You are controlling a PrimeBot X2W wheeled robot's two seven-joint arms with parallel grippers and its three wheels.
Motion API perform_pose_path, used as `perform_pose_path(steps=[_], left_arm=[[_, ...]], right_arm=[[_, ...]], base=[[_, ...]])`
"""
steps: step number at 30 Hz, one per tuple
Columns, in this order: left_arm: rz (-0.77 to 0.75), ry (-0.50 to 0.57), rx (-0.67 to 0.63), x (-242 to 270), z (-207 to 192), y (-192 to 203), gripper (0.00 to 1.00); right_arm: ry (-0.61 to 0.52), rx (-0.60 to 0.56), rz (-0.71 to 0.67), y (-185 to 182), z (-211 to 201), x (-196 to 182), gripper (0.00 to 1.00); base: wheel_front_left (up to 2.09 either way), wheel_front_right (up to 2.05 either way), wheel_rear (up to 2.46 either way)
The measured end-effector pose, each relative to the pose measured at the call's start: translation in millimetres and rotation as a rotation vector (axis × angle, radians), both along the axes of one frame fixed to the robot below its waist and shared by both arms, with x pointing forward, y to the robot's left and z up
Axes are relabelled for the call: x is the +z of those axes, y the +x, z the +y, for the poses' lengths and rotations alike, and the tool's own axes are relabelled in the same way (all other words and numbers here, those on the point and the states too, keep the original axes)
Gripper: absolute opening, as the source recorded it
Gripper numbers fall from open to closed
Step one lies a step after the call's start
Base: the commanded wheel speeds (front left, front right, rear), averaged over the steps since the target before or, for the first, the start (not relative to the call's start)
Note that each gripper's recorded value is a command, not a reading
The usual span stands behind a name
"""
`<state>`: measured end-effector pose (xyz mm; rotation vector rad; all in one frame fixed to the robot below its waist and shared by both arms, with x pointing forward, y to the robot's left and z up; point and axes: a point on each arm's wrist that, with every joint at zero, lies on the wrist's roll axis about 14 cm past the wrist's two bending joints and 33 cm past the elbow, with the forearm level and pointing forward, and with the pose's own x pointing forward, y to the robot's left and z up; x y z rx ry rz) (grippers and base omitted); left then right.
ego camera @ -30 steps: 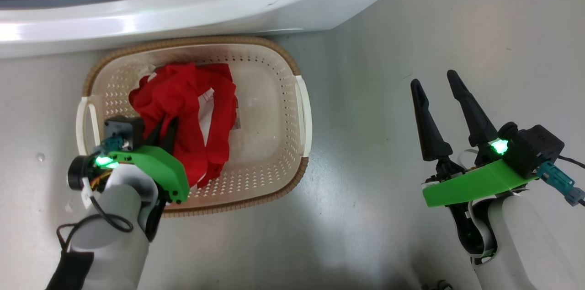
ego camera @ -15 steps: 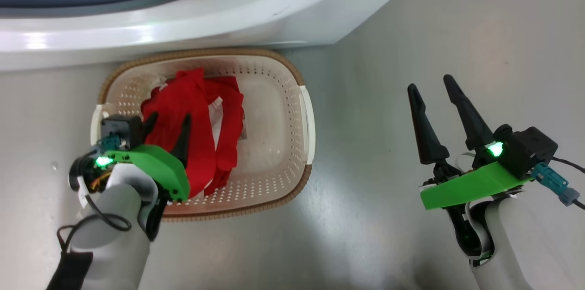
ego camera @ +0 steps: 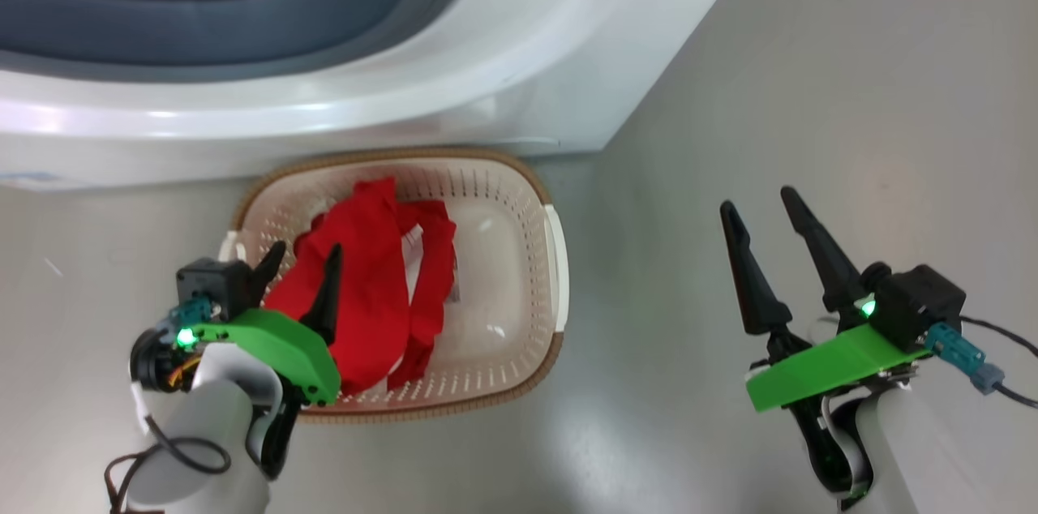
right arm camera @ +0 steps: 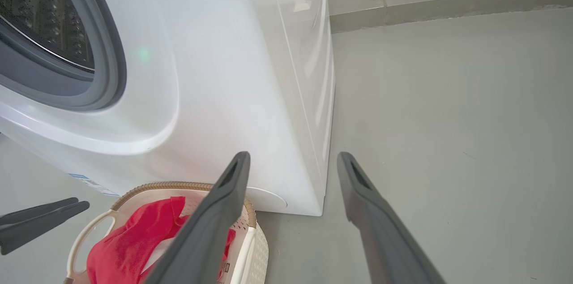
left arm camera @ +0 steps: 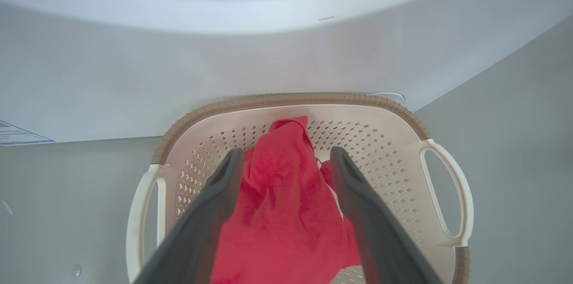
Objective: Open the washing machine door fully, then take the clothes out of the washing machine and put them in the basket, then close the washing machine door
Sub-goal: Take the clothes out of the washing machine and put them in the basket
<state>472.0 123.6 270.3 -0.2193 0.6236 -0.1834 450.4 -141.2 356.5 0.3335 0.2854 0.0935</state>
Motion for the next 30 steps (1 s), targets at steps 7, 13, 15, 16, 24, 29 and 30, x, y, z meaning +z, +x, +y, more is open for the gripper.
perform_pose_path(steps=[7,13,15,16,24,29,30], left_arm=[[-0.119,0.004,0.032,42.7,11.5,1.4,1.0],[-0.237,0.01,0.065,83.4,21.9,0.9,1.0],[-0.273,0.018,0.07,95.8,24.9,-1.3,1.0],[-0.288,0.02,0.073,100.9,26.1,-3.1,1.0],[-0.402,0.035,0.119,142.2,40.8,-22.7,1.0],[-0.467,0.041,0.147,164.8,49.3,-39.3,1.0],[-0.479,0.043,0.154,168.9,51.3,-42.8,1.0]], right_arm=[[0.0,0.002,-0.036,-10.1,1.2,21.5,1.0],[0.0,0.003,-0.071,-19.8,1.7,40.1,1.0],[0.0,0.004,-0.079,-24.2,1.9,44.9,1.0],[-0.002,0.005,-0.081,-26.6,2.0,46.9,1.0],[-0.009,0.001,-0.099,-49.2,0.0,60.5,1.0],[-0.013,-0.009,-0.113,-63.1,-3.3,68.3,1.0],[-0.014,-0.011,-0.115,-65.9,-4.0,69.6,1.0]], base=[[0.0,0.0,0.0],[0.0,0.0,0.0],[0.0,0.0,0.0],[0.0,0.0,0.0],[0.0,0.0,0.0],[0.0,0.0,0.0],[0.0,0.0,0.0]])
